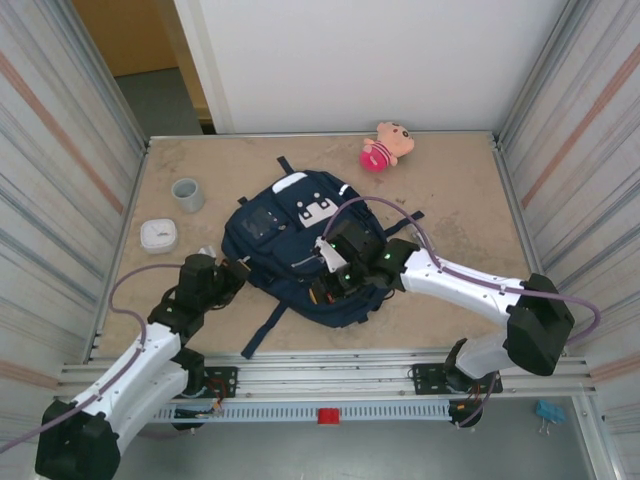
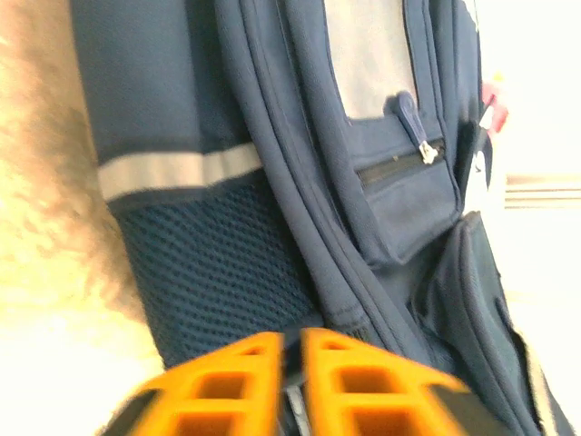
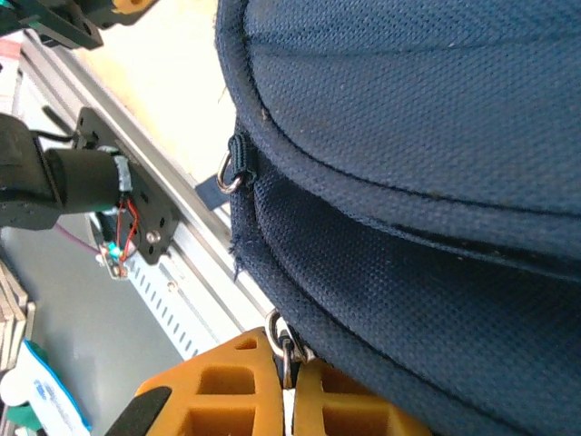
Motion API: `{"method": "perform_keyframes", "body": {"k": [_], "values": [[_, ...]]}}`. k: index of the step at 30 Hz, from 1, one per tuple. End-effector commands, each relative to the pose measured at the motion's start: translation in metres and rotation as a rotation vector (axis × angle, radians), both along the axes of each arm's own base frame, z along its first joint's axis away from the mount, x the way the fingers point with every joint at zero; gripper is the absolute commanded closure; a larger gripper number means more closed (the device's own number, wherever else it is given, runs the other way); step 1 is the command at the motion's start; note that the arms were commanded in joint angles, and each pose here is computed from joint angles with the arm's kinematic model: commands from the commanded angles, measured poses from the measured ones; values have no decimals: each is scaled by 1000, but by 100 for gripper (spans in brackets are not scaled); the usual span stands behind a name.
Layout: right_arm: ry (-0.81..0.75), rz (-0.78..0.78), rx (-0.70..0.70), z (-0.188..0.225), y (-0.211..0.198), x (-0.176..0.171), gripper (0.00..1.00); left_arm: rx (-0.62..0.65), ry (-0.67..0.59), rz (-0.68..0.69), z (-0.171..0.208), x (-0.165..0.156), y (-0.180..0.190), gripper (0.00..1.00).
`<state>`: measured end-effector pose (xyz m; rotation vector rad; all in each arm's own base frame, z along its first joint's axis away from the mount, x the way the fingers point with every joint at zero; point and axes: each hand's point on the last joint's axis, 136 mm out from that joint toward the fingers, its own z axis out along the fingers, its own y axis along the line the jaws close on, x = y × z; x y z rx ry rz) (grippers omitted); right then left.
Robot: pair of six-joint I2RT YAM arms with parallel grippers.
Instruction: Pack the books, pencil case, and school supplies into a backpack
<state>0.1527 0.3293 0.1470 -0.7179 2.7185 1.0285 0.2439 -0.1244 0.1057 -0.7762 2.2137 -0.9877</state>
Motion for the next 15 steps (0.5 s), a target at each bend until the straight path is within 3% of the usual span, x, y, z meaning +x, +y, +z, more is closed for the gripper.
{"method": "perform_keyframes", "body": {"k": [1, 8, 15], "values": [[-11, 83, 89, 21, 12, -8, 100, -60, -1, -97, 11, -13, -23, 53], [-19, 93, 141, 29, 28, -6, 100, -144, 18, -73, -5, -36, -49, 46], [-6, 112, 141, 25, 35, -13, 100, -194, -87, -80, 28, -21, -60, 44]]}}
